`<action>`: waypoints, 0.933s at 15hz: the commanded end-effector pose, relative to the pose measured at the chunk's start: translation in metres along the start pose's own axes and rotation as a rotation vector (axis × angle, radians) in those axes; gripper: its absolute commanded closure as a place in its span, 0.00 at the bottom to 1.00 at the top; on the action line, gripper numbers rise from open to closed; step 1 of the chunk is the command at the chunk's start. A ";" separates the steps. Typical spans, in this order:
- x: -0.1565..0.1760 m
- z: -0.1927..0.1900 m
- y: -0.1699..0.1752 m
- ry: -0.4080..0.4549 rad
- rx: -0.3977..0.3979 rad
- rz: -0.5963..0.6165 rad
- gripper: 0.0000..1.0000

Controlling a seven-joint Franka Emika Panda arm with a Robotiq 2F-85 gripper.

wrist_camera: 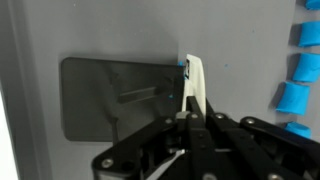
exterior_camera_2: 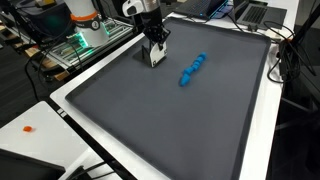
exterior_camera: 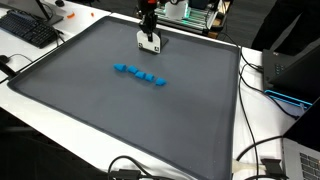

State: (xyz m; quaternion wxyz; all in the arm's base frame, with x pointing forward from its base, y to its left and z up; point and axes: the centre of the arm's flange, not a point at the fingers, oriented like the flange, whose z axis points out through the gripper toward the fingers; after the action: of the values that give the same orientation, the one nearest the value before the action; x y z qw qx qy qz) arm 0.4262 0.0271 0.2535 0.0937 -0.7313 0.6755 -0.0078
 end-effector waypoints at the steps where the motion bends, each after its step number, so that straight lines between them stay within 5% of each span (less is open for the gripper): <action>1: 0.001 0.010 0.002 -0.001 -0.010 0.006 0.99; 14: 0.000 0.017 0.002 -0.009 -0.074 -0.009 0.99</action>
State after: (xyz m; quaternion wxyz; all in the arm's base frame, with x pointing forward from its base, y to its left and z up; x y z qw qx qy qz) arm 0.4286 0.0292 0.2515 0.0885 -0.7350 0.6723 -0.0006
